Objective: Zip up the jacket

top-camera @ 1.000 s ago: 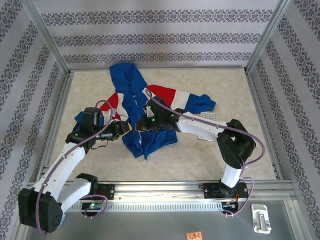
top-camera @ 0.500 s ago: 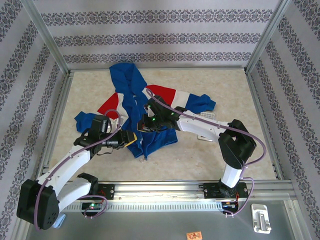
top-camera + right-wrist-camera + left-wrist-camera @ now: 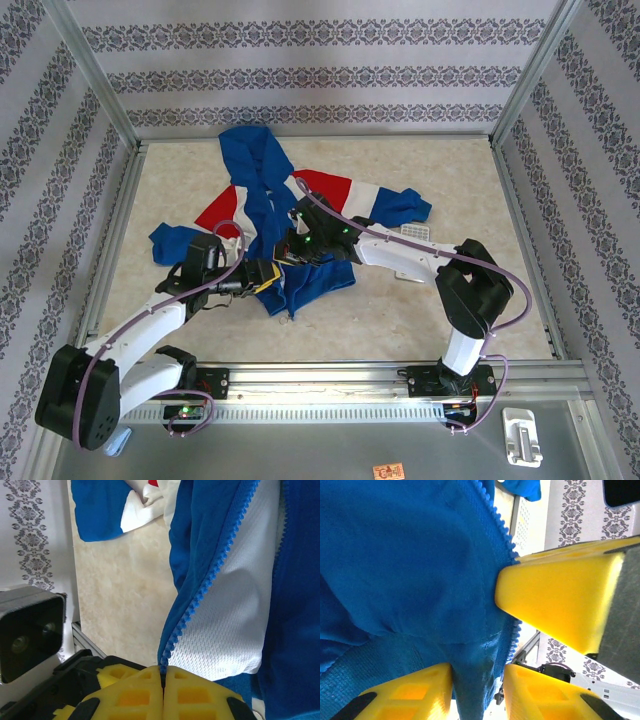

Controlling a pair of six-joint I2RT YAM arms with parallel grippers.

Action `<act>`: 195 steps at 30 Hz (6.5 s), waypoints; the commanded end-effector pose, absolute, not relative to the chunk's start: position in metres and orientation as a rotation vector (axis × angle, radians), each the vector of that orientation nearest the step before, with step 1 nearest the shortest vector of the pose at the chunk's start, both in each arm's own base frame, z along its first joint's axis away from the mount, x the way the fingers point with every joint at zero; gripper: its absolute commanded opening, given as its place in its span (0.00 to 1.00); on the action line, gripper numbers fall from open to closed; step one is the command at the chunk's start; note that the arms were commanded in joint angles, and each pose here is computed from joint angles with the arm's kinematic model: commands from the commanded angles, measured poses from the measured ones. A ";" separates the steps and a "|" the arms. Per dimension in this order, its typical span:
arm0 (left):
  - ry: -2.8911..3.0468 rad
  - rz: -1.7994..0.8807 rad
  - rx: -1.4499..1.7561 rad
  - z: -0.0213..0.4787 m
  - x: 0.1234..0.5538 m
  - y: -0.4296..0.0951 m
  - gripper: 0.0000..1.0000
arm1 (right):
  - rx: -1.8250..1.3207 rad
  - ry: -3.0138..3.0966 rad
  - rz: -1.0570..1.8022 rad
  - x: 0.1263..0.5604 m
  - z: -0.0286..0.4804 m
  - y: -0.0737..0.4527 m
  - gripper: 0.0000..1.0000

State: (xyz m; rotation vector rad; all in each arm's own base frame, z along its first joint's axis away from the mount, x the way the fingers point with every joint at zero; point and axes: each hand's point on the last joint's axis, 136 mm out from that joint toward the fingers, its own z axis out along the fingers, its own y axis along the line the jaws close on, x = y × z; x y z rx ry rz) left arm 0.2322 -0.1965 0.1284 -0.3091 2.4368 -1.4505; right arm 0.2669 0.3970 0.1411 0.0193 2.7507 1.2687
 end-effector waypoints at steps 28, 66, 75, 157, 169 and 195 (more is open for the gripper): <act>2.455 -1.267 -0.448 0.116 0.217 -0.163 0.00 | -0.082 2.804 0.985 0.236 0.127 0.343 0.37; 2.539 -1.080 -0.487 0.095 0.185 -0.138 0.00 | -0.358 3.067 0.684 0.170 0.030 0.375 0.36; 2.581 -1.064 -0.420 0.097 0.189 -0.141 0.00 | -0.349 2.970 0.670 0.180 0.042 0.365 0.00; 1.619 -1.179 0.513 0.251 0.234 -0.181 0.00 | -0.885 1.800 1.605 0.225 0.261 0.369 0.00; 2.073 -1.077 0.282 0.181 0.236 -0.170 0.00 | -0.763 1.962 1.510 0.237 0.225 0.357 0.00; 2.498 -0.968 -0.081 0.096 0.186 -0.160 0.43 | -0.768 2.278 1.553 0.185 0.101 0.369 0.00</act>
